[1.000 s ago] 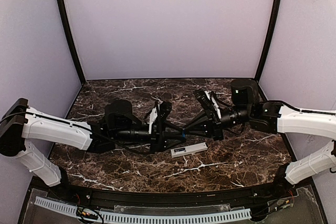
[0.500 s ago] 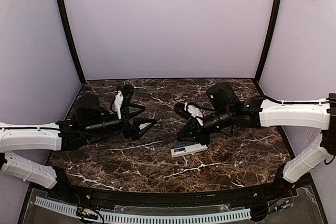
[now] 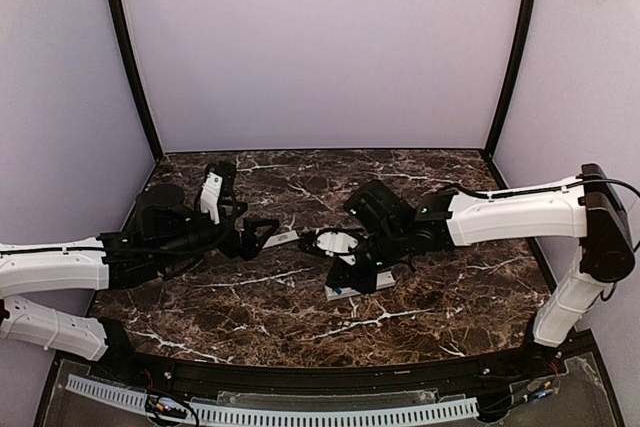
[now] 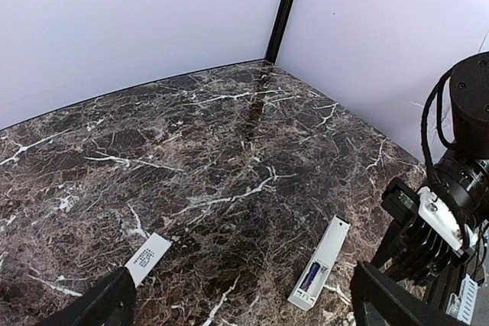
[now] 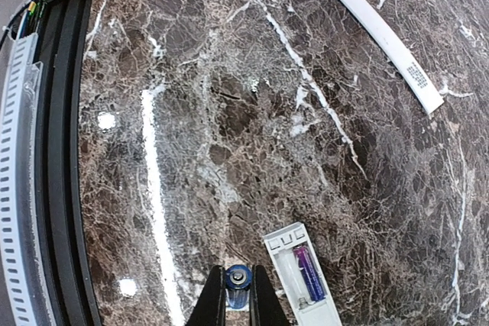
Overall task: Load the batteries into the remote control
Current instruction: Place the battery in the battery compartment.
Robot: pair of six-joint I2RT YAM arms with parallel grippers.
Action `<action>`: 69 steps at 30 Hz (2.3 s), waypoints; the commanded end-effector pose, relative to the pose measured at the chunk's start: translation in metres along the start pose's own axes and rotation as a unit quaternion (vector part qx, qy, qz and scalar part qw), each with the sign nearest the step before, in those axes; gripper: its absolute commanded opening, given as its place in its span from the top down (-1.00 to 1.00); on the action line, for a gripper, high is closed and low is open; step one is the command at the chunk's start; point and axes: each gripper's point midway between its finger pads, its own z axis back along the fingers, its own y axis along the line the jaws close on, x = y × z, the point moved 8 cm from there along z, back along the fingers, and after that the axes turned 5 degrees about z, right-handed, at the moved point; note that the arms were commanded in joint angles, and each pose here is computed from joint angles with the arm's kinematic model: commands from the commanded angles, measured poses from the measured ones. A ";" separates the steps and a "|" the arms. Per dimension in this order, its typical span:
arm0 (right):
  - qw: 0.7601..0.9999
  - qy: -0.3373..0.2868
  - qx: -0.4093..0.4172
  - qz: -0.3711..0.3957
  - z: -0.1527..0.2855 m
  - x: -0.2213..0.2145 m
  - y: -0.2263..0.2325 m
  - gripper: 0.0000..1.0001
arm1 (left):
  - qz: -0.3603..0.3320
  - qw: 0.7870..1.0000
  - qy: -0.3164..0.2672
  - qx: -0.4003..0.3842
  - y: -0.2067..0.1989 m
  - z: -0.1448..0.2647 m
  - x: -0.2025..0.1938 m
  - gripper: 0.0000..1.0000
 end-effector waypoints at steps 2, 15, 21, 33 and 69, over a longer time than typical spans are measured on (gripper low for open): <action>0.998 0.044 -0.034 0.036 -0.011 0.000 -0.007 1.00 | 0.010 1.000 0.016 0.011 0.006 0.000 -0.010 -0.97; 0.994 0.075 -0.049 0.061 -0.030 -0.013 -0.012 1.00 | 0.007 1.000 0.020 0.004 0.005 -0.001 -0.013 -0.97; 0.994 0.075 -0.052 0.065 -0.034 -0.015 -0.014 1.00 | 0.009 1.000 0.021 0.001 0.005 -0.003 -0.014 -0.97; 0.990 0.098 -0.070 0.074 -0.042 -0.022 -0.019 1.00 | 0.005 1.000 0.023 -0.001 0.005 -0.005 -0.016 -0.97; 0.985 0.114 -0.098 0.086 -0.035 -0.025 -0.023 1.00 | -0.001 1.000 0.028 -0.009 0.003 -0.012 -0.013 -0.97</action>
